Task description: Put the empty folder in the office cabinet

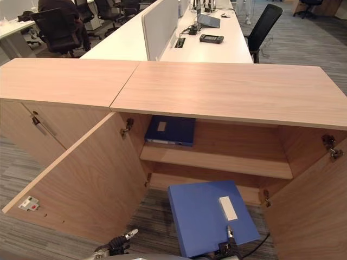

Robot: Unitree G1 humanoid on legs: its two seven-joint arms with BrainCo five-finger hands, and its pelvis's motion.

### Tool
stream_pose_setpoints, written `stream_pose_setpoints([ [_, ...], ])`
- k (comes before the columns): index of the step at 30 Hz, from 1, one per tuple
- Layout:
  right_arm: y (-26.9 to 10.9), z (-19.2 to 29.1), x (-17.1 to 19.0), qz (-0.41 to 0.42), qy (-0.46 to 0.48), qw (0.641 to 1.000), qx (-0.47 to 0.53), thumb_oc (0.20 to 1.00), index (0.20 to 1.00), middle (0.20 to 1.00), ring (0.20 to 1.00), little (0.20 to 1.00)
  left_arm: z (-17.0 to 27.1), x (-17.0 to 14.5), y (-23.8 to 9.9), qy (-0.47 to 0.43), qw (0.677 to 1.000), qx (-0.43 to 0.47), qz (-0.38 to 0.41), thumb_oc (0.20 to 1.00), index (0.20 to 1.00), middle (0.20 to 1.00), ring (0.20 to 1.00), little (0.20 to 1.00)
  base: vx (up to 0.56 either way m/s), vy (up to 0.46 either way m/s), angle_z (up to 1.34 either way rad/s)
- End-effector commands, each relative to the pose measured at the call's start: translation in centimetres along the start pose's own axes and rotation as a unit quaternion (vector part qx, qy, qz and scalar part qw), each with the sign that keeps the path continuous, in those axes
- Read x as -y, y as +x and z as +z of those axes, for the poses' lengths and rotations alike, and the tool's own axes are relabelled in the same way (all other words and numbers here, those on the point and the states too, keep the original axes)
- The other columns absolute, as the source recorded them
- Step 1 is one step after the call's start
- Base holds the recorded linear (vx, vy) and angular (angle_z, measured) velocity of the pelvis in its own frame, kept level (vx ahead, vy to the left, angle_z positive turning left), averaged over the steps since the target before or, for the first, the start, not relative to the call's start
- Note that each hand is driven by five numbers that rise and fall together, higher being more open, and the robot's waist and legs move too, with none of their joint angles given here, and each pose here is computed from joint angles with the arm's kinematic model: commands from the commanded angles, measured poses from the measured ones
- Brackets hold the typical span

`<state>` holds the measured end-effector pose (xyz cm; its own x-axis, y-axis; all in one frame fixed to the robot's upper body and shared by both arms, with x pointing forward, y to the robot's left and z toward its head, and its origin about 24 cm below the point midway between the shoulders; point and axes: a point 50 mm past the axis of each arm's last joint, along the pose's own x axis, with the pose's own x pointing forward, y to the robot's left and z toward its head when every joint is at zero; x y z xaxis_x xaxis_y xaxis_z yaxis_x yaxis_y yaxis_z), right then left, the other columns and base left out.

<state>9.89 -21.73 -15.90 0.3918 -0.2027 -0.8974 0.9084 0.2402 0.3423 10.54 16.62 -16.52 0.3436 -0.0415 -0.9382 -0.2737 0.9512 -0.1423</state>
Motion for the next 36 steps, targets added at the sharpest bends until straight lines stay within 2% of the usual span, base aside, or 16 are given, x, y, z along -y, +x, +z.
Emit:
stream_pose_setpoints([
  [1, 0.2, 1.2, -4.1, 0.084, -0.013, 0.996, 0.031, 0.2, 0.2, 0.2, 0.2, 0.2, 1.3, -0.5, 0.1, -0.014, 0.999, 0.028, 0.015, 1.0, 1.0, 1.0, 1.0, 1.0, 0.01, -0.131, 0.02],
  [5, -0.4, 3.6, -8.2, 0.159, -0.044, 0.983, 0.081, 0.2, 0.2, 0.2, 0.2, 0.2, 3.6, -0.2, 0.0, -0.053, 0.996, 0.074, 0.016, 1.0, 1.0, 1.0, 1.0, 1.0, -0.09, -0.152, 0.12],
  [13, -0.6, 5.1, -9.0, 0.167, -0.055, 0.979, 0.106, 0.2, 0.2, 0.2, 0.2, 0.2, 2.6, -0.6, 0.0, -0.061, 0.996, 0.06, 0.026, 1.0, 1.0, 1.0, 1.0, 1.0, 0.13, 0.106, 0.08],
  [20, 0.0, 4.6, -7.5, 0.138, -0.037, 0.986, 0.09, 0.2, 0.2, 0.2, 0.2, 0.2, -0.4, -2.3, -0.2, -0.069, 0.996, 0.017, 0.057, 1.0, 1.0, 1.0, 1.0, 1.0, 0.2, 0.26, -0.25],
  [30, -0.2, 3.7, -9.3, 0.167, -0.019, 0.982, 0.089, 0.2, 0.2, 0.2, 0.2, 0.2, -0.8, -4.1, -0.5, -0.083, 0.993, 0.01, 0.086, 1.0, 1.0, 1.0, 1.0, 1.0, 0.06, 0.142, -0.2],
  [34, -1.1, 4.0, -11.5, 0.219, -0.018, 0.97, 0.105, 0.2, 0.2, 0.2, 0.2, 0.2, -1.2, -4.7, -0.7, -0.085, 0.992, 0.009, 0.095, 1.0, 1.0, 1.0, 1.0, 1.0, 0.01, 0.158, -0.15],
  [35, -3.3, 4.5, -15.3, 0.314, -0.017, 0.939, 0.138, 0.2, 0.2, 0.2, 0.2, 0.2, -0.9, -5.8, -0.9, -0.085, 0.99, 0.014, 0.108, 1.0, 1.0, 1.0, 1.0, 1.0, -0.03, 0.095, -0.45],
  [36, -4.0, 4.8, -16.4, 0.338, -0.009, 0.929, 0.148, 0.2, 0.2, 0.2, 0.2, 0.2, -0.8, -6.0, -1.0, -0.086, 0.99, 0.014, 0.113, 1.0, 1.0, 1.0, 1.0, 1.0, -0.01, -0.004, -0.6],
])
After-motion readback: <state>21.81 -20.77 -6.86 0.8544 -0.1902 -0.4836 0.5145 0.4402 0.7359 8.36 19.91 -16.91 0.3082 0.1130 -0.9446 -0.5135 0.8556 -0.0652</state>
